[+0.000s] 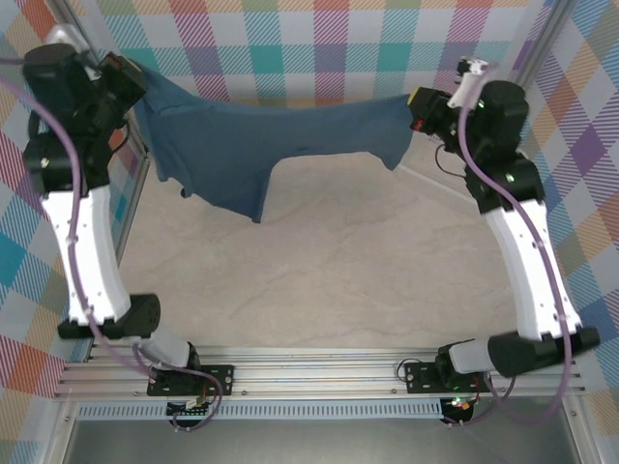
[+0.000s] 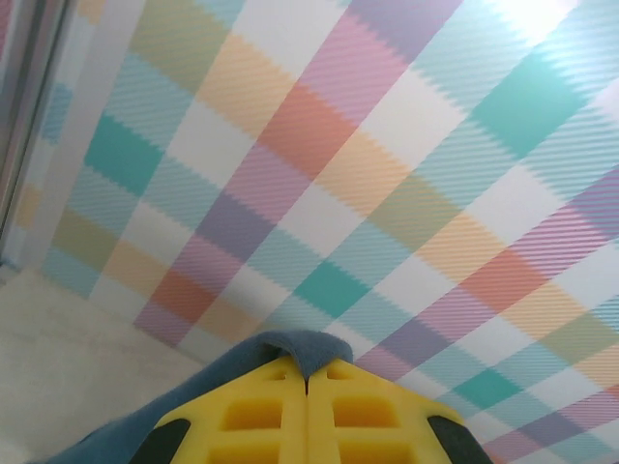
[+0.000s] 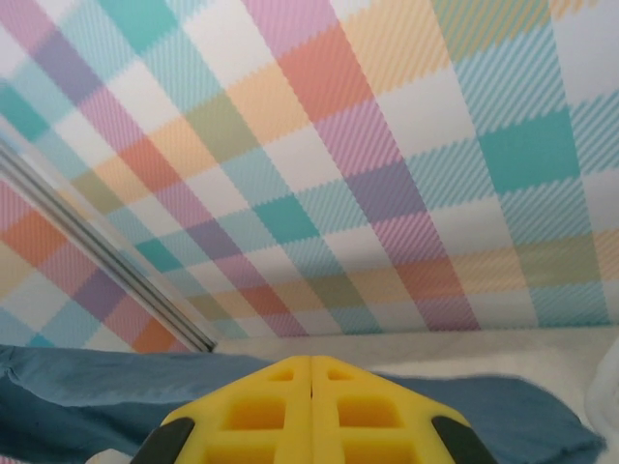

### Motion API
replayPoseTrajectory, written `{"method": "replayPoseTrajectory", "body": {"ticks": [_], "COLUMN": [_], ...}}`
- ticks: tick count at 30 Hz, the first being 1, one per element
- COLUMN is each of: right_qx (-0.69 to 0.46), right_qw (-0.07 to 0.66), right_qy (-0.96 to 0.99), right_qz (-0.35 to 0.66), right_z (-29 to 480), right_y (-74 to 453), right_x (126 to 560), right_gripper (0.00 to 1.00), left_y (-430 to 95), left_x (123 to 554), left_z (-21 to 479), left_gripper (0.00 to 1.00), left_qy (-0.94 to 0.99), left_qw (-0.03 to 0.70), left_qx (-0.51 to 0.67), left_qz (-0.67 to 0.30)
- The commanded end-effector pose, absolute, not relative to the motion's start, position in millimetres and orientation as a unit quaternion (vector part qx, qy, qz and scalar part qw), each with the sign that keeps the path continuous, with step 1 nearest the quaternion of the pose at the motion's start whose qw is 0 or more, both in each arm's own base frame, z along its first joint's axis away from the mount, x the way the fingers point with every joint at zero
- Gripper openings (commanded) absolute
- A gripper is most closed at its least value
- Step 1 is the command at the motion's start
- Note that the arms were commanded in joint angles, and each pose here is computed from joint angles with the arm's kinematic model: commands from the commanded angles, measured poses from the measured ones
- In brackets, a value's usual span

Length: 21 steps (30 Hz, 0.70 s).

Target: Fold and stack the t-shirts

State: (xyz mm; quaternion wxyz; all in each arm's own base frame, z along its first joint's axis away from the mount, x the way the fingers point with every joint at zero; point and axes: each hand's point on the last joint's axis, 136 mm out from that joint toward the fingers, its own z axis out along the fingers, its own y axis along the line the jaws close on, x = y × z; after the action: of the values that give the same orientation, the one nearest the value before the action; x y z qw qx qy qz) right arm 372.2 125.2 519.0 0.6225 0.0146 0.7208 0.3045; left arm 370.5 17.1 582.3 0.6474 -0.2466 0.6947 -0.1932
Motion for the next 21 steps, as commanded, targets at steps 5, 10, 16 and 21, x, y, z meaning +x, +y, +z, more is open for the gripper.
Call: {"method": "replayPoseTrajectory", "body": {"ticks": [5, 10, 16, 21], "right_qx": [-0.019, -0.004, 0.042, 0.088], "right_qw": [0.719, 0.704, 0.622, 0.501], "right_qy": [0.620, 0.639, 0.725, 0.813], "right_qz": [0.314, 0.310, 0.293, 0.284], "right_z": [597.6, 593.7, 521.5, 398.0], "right_y": [102.3, 105.8, 124.6, 137.8], "right_x": [278.4, 305.8, 419.1, 530.9], "right_gripper": [0.00, 0.00, 0.00, 0.00], "left_y": [29.9, 32.4, 33.8, 29.2], "left_x": [273.4, 329.3, 469.8, 595.9], "left_z": [680.9, 665.3, 589.3, 472.5], "left_gripper": [0.00, 0.00, 0.00, 0.05], "left_qy": [0.554, 0.585, 0.648, 0.705], "left_qw": [0.778, 0.750, 0.690, 0.623], "left_qx": [-0.227, -0.242, -0.258, -0.273], "left_qz": [-0.191, -0.192, -0.193, -0.203]}}
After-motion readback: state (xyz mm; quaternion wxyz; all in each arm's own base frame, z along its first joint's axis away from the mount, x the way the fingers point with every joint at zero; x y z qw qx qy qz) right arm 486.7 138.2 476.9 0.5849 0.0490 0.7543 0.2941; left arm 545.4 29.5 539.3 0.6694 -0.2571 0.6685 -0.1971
